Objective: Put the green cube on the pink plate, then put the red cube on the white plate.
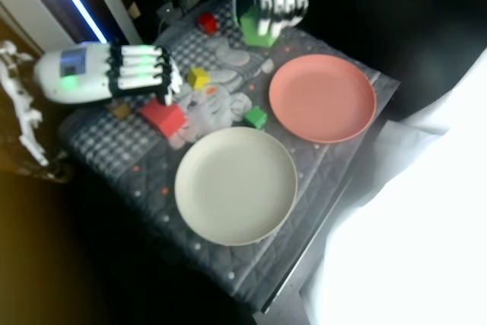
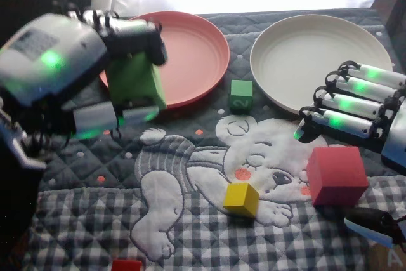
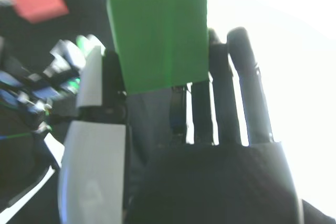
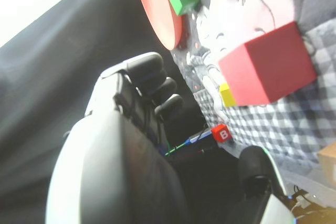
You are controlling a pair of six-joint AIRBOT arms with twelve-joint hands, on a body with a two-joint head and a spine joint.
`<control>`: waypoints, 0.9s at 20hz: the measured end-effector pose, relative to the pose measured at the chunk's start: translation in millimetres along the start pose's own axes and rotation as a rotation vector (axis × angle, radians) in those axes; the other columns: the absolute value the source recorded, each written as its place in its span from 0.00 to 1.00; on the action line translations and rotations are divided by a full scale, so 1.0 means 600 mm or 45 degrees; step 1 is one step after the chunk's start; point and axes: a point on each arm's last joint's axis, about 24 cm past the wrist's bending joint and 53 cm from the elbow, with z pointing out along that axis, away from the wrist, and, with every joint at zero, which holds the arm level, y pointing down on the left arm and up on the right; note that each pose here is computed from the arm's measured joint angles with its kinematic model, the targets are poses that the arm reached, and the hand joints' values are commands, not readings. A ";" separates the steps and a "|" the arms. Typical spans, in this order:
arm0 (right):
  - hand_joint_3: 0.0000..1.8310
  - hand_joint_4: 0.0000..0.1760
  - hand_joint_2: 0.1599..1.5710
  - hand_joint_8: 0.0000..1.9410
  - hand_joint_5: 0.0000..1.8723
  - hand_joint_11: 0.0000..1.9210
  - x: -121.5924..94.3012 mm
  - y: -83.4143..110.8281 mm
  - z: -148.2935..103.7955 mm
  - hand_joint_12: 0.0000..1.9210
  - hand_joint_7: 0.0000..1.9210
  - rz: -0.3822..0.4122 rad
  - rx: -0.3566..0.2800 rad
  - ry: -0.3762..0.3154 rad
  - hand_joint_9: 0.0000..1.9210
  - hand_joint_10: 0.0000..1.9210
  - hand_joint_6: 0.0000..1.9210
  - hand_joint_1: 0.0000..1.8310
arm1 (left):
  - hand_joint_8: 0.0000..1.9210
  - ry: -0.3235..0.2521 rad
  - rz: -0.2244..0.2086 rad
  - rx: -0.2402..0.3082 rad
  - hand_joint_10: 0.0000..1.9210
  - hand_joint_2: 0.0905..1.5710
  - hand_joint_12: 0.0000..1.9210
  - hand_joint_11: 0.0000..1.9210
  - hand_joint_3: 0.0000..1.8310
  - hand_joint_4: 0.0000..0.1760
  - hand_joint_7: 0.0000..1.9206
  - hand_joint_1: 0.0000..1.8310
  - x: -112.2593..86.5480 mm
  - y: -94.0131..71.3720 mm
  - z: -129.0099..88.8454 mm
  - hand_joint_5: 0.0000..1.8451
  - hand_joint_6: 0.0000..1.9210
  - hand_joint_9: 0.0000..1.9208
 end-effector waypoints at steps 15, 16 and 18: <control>0.43 0.00 0.26 0.44 0.06 0.00 0.006 0.001 0.003 0.91 0.09 0.008 -0.006 0.002 0.00 0.62 0.52 0.40 | 0.72 -0.079 -0.067 -0.240 0.66 0.77 0.88 0.32 0.00 0.00 0.44 0.65 -0.050 0.108 0.157 0.37 0.68 0.40; 0.43 0.00 0.26 0.44 0.06 0.00 0.005 0.001 0.003 0.91 0.09 0.008 -0.006 0.001 0.00 0.62 0.52 0.40 | 0.72 -0.085 -0.072 -0.262 0.66 0.77 0.88 0.32 0.00 0.00 0.44 0.65 -0.054 0.118 0.159 0.37 0.68 0.40; 0.42 0.00 0.27 0.42 0.07 0.00 0.006 -0.002 0.004 0.90 0.11 0.009 -0.004 0.002 0.00 0.63 0.51 0.38 | 0.72 -0.087 -0.084 -0.330 0.69 0.77 0.92 0.28 0.00 0.00 0.43 0.64 -0.057 0.146 0.162 0.39 0.66 0.37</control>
